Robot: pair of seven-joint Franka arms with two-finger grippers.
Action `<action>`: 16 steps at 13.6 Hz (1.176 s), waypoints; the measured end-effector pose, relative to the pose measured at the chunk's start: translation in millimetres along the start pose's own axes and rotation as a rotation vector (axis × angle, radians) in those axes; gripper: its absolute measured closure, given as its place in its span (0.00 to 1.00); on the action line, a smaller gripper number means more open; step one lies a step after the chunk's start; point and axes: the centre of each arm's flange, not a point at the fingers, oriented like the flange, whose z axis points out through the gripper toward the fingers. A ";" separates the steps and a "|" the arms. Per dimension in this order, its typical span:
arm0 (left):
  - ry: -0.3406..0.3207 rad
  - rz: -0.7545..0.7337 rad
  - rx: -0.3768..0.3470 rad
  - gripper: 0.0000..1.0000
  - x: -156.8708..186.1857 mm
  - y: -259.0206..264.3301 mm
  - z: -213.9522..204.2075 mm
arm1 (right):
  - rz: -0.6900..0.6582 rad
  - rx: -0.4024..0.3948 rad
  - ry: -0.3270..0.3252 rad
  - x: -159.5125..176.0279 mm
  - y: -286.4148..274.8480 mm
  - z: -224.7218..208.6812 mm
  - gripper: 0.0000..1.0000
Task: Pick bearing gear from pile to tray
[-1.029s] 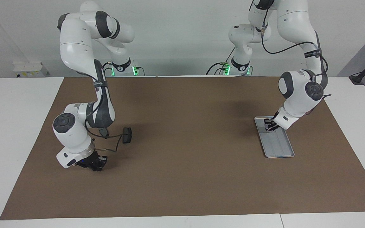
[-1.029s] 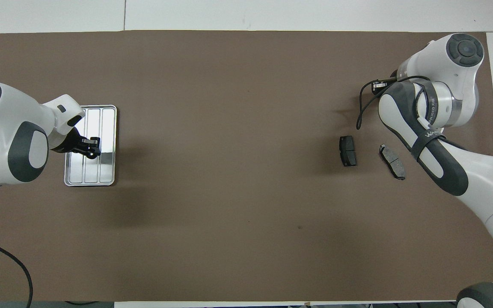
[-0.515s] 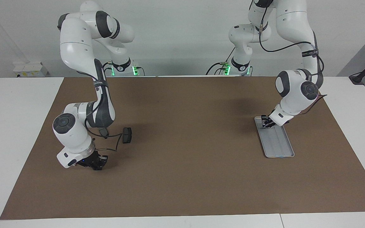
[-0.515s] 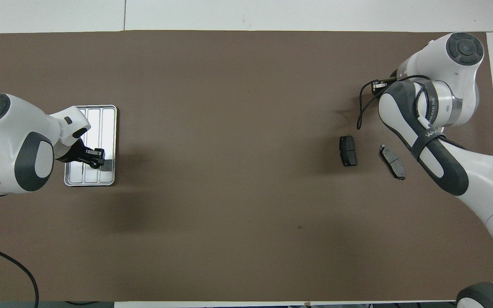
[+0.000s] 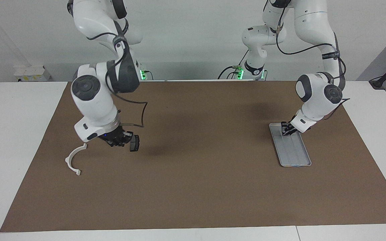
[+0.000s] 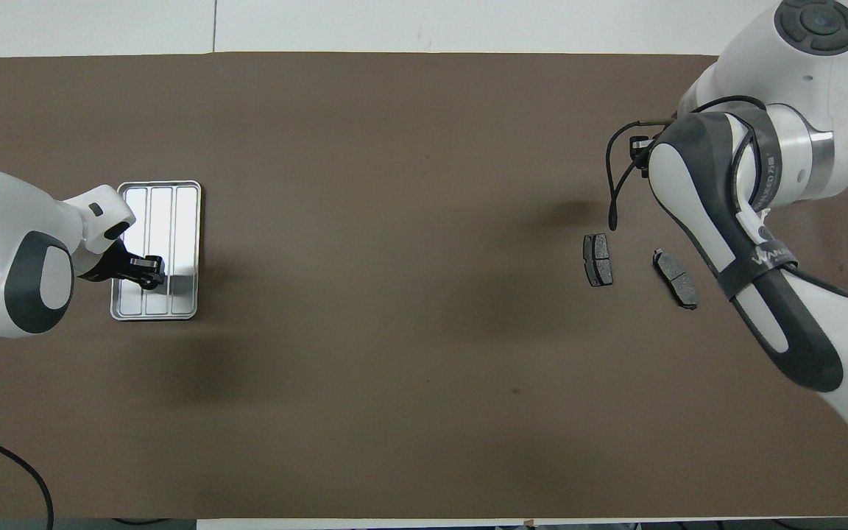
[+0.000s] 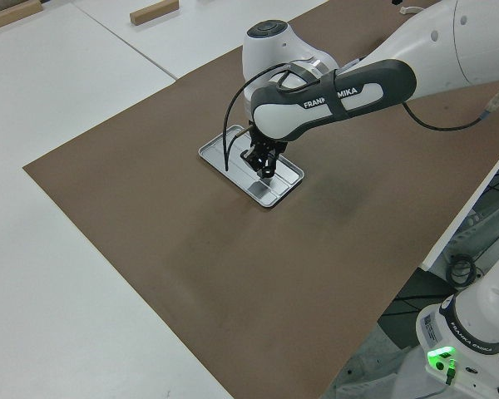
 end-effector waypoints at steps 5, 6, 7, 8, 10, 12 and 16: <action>0.026 0.000 0.006 0.66 -9.5 1.6 9.9 | 0.340 0.083 -0.032 -95.2 -151.0 -17.2 0.76; 0.028 0.000 0.007 0.66 -10.0 1.6 9.9 | 0.378 0.095 -0.030 -110.6 -175.2 -12.9 0.76; 0.027 -0.001 0.007 0.59 -10.4 1.7 10.5 | 0.408 0.104 -0.027 -124.1 -197.5 -5.6 0.76; 0.027 -0.002 0.006 0.49 -10.6 1.7 10.6 | 0.434 0.112 -0.025 -132.7 -215.4 5.7 0.76; 0.043 -0.013 0.009 0.25 -10.5 2.0 2.0 | 0.470 0.124 -0.025 -139.7 -241.0 40.5 0.76; 0.076 -0.045 0.014 0.01 -10.4 3.5 -19.0 | 0.497 0.124 -0.008 -144.8 -265.3 86.5 0.76; 0.119 -0.151 0.012 0.00 -2.1 24.8 -40.8 | 0.516 0.151 0.030 -135.1 -290.7 161.1 0.76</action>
